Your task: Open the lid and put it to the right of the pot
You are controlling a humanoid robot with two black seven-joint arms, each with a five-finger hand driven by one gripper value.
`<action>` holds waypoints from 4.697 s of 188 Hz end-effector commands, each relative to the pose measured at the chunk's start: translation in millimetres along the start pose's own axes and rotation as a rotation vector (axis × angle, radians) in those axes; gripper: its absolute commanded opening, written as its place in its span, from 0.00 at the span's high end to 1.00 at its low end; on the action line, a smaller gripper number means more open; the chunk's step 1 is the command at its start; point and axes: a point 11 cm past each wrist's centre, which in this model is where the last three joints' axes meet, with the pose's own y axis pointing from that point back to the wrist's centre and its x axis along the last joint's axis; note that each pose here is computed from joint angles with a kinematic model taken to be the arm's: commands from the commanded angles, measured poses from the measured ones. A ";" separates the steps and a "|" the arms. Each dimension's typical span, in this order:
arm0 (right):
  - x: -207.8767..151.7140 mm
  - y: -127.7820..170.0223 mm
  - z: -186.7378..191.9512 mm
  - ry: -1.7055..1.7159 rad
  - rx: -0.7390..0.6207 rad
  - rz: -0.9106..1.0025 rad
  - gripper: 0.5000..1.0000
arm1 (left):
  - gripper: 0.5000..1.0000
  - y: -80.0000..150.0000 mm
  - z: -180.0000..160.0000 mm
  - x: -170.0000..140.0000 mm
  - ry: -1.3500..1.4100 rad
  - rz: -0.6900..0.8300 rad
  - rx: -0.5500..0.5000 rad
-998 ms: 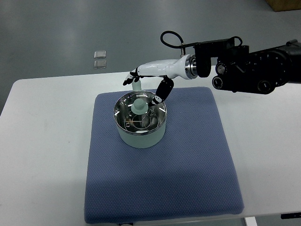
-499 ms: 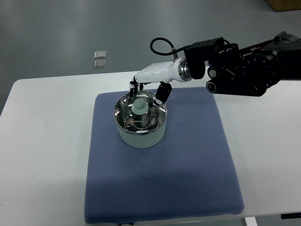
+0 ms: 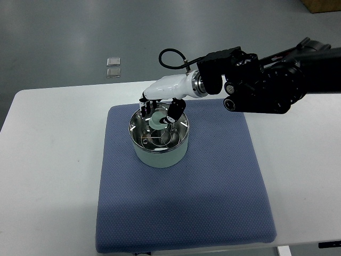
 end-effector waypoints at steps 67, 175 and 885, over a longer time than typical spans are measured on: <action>-7.9 -2.5 4.7 0.014 -0.025 -0.021 0.64 | 0.00 0.0 0.0 0.1 0.000 0.001 0.000; -9.0 -1.9 6.9 0.032 -0.031 -0.026 1.00 | 0.00 0.0 0.0 0.0 0.000 0.000 0.000; -62.7 152.1 172.3 -1.073 -0.029 0.767 0.23 | 0.00 0.0 0.0 0.0 0.000 0.000 0.000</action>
